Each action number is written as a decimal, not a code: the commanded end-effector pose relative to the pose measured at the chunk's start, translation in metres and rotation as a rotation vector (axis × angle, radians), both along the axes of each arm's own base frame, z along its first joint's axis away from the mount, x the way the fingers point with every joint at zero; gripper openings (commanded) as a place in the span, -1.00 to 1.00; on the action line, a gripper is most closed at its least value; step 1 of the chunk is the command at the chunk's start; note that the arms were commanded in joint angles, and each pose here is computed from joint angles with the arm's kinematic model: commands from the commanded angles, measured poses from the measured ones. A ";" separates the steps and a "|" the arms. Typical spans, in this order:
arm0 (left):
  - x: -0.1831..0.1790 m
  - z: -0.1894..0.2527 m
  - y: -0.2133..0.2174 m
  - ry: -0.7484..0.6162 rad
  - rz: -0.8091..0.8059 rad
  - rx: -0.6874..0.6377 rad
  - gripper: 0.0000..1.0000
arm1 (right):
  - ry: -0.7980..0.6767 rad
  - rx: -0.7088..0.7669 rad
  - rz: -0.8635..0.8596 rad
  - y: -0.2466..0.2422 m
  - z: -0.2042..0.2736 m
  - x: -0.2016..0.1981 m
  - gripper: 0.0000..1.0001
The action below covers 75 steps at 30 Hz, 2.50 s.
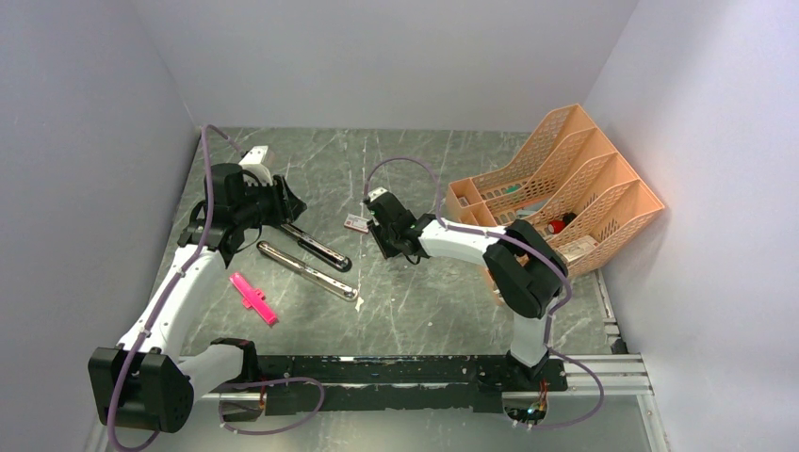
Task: Load the staples into the stapler
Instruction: Pick up the staple from the staple box, then place the staple at the center of the board.
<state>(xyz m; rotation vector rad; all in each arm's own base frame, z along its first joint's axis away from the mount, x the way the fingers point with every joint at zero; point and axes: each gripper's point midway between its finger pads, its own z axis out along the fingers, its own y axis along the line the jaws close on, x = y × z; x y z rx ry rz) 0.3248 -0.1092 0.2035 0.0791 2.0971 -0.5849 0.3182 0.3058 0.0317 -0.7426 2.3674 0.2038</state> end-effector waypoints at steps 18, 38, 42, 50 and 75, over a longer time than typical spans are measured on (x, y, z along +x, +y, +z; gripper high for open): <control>0.001 0.002 -0.001 -0.016 -0.016 -0.010 -0.06 | 0.037 -0.034 -0.003 -0.001 -0.017 -0.002 -0.42; 0.002 0.002 -0.001 -0.017 -0.016 -0.012 -0.06 | -0.047 0.041 -0.003 0.002 0.030 0.004 -0.66; 0.002 0.002 -0.001 -0.015 -0.017 -0.013 -0.06 | -0.041 0.034 -0.005 0.000 0.030 0.002 -0.67; 0.002 0.002 -0.001 -0.017 -0.017 -0.014 -0.07 | -0.029 0.034 -0.001 -0.013 0.037 -0.023 -0.68; 0.002 0.001 0.000 -0.015 -0.011 -0.006 -0.06 | 0.061 0.013 0.324 0.044 -0.011 -0.145 -0.52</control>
